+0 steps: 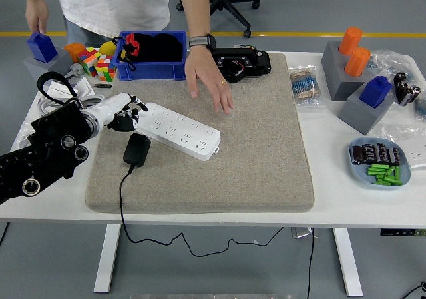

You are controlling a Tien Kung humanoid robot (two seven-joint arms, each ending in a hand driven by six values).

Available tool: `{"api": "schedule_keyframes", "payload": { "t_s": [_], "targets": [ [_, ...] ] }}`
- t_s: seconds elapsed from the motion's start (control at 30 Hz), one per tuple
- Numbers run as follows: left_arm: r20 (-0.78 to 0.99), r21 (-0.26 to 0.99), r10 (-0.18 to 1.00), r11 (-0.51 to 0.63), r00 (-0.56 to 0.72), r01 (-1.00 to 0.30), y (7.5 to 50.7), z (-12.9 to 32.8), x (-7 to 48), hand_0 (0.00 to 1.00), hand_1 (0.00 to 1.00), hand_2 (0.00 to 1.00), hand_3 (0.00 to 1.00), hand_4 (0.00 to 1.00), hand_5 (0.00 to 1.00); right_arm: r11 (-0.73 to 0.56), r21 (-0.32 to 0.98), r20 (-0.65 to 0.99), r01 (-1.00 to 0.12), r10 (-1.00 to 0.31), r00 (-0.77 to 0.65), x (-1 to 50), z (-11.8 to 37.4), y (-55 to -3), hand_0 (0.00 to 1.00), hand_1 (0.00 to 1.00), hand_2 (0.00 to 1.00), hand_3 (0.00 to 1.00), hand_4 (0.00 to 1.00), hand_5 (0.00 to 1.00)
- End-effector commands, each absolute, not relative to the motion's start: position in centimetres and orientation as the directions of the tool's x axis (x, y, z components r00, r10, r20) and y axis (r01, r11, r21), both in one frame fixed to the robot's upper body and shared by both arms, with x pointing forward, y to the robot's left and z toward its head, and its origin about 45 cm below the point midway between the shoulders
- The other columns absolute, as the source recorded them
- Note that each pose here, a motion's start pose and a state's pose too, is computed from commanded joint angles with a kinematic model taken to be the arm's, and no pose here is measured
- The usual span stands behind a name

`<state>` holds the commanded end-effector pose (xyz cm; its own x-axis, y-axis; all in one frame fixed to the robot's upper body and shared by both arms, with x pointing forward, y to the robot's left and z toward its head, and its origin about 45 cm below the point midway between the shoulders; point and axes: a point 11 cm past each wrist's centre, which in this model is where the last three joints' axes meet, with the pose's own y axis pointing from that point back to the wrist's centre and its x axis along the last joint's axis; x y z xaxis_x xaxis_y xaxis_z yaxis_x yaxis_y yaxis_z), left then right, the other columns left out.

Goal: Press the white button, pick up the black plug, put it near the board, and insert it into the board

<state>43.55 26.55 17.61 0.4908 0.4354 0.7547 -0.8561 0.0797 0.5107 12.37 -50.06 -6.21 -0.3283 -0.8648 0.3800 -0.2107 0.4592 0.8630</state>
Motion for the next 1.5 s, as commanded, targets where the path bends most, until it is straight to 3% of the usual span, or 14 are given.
{"api": "schedule_keyframes", "payload": {
  "t_s": [1.5],
  "targets": [
    [0.781, 0.508, 0.399, 0.042, 0.481, -0.860, 25.6, 16.7, 45.0, 0.002, 0.002, 0.104, 0.712, 0.002, 0.002, 0.455, 0.867, 0.379, -0.203, -0.867, -0.323, 11.9, -6.4, -49.8, 0.630, 0.605, 0.602, 0.586, 0.659, 0.405]
  ]
}}
